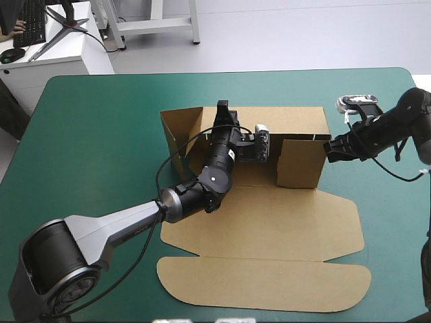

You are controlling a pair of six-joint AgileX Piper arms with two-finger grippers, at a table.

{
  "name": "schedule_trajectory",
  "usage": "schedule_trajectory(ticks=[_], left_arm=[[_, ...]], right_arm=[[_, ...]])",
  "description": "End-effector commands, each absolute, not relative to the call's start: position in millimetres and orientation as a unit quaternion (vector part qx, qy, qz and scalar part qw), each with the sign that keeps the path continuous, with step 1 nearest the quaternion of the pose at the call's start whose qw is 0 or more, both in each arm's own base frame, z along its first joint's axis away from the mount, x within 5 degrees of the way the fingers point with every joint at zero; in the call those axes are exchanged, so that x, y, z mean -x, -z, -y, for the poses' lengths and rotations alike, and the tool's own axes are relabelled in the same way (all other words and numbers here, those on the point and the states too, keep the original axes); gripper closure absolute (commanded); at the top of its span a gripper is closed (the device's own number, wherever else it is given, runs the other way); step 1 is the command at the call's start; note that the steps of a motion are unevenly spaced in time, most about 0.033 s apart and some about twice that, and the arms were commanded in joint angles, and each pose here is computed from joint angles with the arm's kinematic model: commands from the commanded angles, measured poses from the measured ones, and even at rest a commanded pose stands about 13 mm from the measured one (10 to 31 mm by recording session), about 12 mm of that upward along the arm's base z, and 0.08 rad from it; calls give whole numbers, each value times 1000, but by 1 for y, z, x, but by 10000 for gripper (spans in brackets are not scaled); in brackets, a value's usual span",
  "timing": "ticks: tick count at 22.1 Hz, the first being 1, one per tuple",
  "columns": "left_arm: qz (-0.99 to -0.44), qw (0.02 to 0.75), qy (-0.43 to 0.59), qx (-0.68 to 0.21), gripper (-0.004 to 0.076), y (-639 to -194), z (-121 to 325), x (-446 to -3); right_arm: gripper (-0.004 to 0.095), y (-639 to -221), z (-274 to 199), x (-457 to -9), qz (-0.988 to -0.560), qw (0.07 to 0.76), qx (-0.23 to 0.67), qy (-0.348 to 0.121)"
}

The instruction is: Fold the box

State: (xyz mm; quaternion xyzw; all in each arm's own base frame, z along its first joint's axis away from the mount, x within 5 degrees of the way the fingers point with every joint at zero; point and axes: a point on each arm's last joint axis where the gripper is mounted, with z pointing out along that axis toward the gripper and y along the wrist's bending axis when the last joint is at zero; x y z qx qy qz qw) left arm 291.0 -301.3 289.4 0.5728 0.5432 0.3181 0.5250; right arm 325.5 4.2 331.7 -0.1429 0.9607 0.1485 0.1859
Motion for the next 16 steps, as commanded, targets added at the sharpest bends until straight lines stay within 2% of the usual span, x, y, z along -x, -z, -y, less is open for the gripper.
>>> schedule_trajectory(ticks=[1,5,9,14,16], left_arm=[[-537,561,-312,-547,734,-318,299,-284],[-537,561,-312,-547,734,-318,299,-284],[-538,561,-313,-546,734,-318,299,-284],[-538,561,-313,-546,734,-318,299,-284],[-538,561,-313,-546,734,-318,299,-284]], right_arm=[[495,-355,-22,-314,-949,210,167,-164],[495,-354,-34,-313,-947,205,183,-165],[495,-355,-34,-312,-952,201,157,-168],[495,-357,-26,-308,-962,197,139,-124],[495,-358,-26,-307,-962,198,139,-123]])
